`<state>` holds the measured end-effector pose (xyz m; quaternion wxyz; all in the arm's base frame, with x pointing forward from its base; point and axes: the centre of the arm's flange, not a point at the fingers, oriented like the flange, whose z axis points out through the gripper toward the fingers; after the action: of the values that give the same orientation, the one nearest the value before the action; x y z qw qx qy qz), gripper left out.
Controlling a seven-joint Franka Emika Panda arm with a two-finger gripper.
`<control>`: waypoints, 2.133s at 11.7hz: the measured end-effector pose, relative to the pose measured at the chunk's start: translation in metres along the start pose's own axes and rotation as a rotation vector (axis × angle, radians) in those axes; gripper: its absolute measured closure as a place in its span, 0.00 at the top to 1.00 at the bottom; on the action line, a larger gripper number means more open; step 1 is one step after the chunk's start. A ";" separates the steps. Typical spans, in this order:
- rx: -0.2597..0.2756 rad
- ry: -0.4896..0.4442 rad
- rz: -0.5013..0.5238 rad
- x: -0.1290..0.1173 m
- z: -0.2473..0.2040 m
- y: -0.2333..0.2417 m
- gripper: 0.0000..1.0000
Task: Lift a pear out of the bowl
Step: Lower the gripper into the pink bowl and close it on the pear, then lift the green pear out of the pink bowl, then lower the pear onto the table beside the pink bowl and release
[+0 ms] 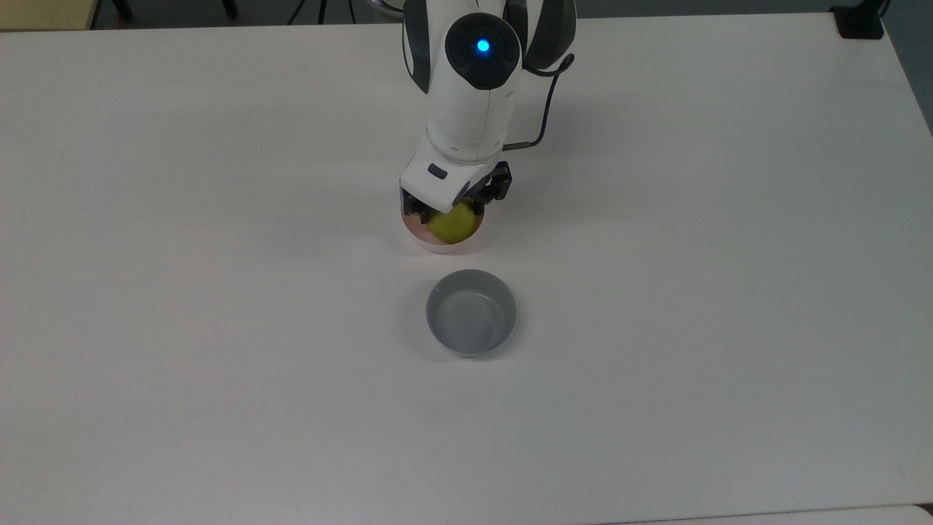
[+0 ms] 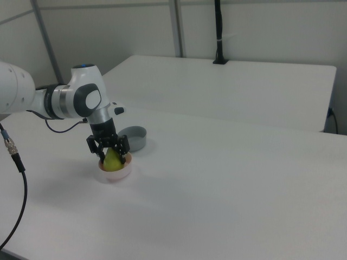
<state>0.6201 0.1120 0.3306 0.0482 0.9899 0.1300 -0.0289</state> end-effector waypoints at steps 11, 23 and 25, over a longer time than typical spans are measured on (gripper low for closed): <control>-0.007 0.031 0.025 -0.001 -0.093 0.011 0.75; -0.026 0.021 0.231 -0.033 -0.082 0.188 0.75; -0.026 0.007 0.239 -0.028 -0.041 0.196 0.75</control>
<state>0.6453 -0.0790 0.3909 0.0636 0.9977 0.0116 -0.0179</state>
